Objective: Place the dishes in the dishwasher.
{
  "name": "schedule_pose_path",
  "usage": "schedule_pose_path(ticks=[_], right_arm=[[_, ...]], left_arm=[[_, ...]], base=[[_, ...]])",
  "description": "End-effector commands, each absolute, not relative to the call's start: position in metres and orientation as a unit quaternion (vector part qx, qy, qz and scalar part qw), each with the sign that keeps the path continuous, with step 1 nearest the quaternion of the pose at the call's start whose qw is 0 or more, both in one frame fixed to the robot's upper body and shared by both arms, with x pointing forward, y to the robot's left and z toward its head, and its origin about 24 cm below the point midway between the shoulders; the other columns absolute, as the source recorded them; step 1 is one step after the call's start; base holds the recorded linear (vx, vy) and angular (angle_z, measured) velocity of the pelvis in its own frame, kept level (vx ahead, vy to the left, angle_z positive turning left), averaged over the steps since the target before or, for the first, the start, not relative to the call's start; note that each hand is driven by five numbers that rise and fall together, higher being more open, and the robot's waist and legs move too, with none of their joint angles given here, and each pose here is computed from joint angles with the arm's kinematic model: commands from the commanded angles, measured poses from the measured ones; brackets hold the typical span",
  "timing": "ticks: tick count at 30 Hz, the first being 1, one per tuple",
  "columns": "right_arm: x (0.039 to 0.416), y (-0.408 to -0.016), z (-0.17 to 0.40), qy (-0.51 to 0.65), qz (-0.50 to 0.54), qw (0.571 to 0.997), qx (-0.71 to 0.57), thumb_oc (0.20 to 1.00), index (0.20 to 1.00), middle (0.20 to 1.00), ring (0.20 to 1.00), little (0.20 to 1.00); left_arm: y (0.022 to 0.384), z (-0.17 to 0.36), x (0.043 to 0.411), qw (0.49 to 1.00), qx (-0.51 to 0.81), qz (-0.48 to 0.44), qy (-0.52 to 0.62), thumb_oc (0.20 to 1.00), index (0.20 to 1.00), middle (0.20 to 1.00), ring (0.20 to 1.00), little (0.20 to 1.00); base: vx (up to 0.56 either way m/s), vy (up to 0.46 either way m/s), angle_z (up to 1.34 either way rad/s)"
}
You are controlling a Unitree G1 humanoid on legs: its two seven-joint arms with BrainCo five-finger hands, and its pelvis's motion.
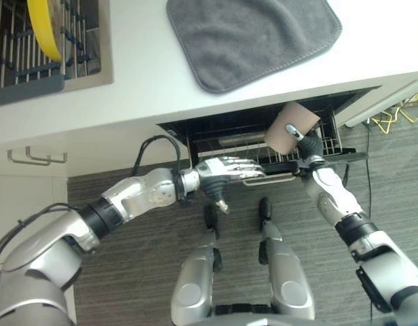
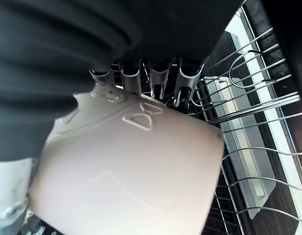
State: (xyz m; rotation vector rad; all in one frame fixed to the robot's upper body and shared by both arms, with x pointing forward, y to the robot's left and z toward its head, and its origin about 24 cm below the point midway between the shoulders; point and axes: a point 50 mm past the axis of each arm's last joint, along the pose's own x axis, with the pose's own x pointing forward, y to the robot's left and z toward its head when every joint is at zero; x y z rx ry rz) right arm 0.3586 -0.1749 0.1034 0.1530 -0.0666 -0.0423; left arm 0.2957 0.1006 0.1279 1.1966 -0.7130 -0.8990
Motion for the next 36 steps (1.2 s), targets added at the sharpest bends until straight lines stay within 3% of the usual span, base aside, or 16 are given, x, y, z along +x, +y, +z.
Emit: schedule_pose_path(ticks=[1,4,10,15,23,30,36], right_arm=[[0.369,-0.165,0.170,-0.161,-0.008,0.980,0.116,0.200,0.200,0.200,0.200,0.200],[0.368,-0.161,0.167,-0.157,-0.007,0.980,0.119,0.200,0.200,0.200,0.200,0.200],[0.371,-0.153,0.164,-0.148,-0.002,0.982,0.121,0.200,0.200,0.200,0.200,0.200],[0.385,-0.156,0.175,-0.137,-0.027,0.982,0.126,0.200,0.200,0.200,0.200,0.200],[0.405,-0.189,0.213,-0.109,-0.143,0.978,0.108,0.200,0.200,0.200,0.200,0.200],[0.413,-0.205,0.230,-0.081,-0.234,0.962,-0.115,0.200,0.200,0.200,0.200,0.200],[0.417,-0.215,0.233,-0.029,-0.235,0.925,-0.296,0.200,0.200,0.200,0.200,0.200]], left_arm=[[0.104,0.148,0.303,0.704,0.512,-0.317,-0.376,1.000,1.000,1.000,1.000,1.000],[0.108,0.150,0.309,0.727,0.498,-0.280,-0.380,1.000,1.000,1.000,1.000,1.000],[0.101,0.126,0.320,0.712,0.552,-0.300,-0.313,1.000,1.000,1.000,1.000,1.000],[0.104,0.094,0.334,0.666,0.640,-0.325,-0.202,1.000,1.000,1.000,1.000,1.000],[0.101,0.091,0.336,0.608,0.690,-0.358,-0.162,1.000,1.000,1.000,1.000,1.000],[0.094,0.078,0.336,0.580,0.701,-0.380,-0.167,1.000,1.000,1.000,1.000,1.000],[0.098,0.072,0.332,0.553,0.711,-0.400,-0.169,1.000,1.000,1.000,1.000,1.000]], base=[[0.01,-0.033,0.02],[0.01,-0.018,0.02],[0.01,-0.010,0.03],[0.00,0.004,-0.02],[-0.01,-0.019,0.00],[0.00,-0.018,0.04],[0.00,-0.006,0.05]])
